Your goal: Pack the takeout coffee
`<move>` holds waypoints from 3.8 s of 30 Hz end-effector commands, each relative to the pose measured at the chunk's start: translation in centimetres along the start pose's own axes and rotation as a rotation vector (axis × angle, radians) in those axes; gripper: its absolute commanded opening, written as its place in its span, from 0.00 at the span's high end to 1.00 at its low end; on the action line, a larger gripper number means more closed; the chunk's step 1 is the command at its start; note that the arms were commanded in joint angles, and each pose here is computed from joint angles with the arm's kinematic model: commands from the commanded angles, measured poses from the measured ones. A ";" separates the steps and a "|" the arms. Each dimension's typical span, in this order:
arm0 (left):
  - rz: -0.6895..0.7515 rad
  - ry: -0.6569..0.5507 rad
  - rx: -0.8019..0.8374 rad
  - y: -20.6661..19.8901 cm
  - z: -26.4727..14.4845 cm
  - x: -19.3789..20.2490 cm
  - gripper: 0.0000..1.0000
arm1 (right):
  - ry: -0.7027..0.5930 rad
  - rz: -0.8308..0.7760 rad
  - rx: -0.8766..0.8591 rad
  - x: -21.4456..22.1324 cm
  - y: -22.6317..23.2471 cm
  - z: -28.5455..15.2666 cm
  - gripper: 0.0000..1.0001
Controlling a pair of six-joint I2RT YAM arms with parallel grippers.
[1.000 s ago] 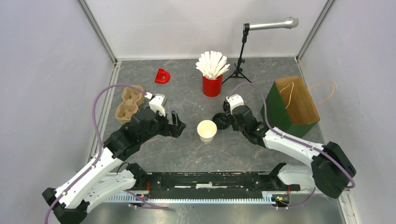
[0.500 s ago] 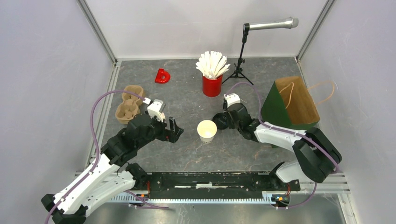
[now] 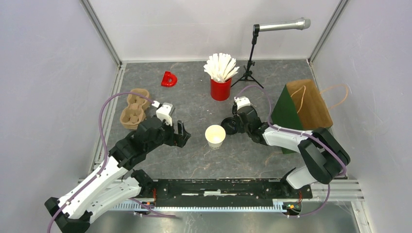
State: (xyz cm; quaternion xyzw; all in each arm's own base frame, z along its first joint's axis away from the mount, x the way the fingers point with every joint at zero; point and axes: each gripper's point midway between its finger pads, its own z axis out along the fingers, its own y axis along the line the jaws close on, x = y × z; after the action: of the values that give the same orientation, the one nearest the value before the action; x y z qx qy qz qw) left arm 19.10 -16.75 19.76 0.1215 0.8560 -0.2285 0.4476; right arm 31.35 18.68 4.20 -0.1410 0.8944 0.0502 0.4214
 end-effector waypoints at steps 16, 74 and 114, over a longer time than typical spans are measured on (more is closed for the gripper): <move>0.011 -0.041 -0.044 0.7 -0.4 -1.3 0.17 | -0.081 0.034 -0.047 -2.5 0.0 -0.2 1.00; 0.166 0.111 0.261 -9.1 14.5 -8.0 0.61 | -0.472 0.063 -0.416 -15.6 4.1 -14.9 1.00; -0.397 0.196 1.009 -15.7 -0.7 -10.5 0.98 | -1.753 -0.767 -0.686 -15.7 9.2 -34.4 0.02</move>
State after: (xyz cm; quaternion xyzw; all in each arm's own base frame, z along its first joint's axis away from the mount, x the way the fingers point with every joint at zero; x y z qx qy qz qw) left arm 20.35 -29.63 30.34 0.1668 0.7200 -0.6322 0.2326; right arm 14.21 24.06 33.84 -0.4678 0.1845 0.2758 0.8192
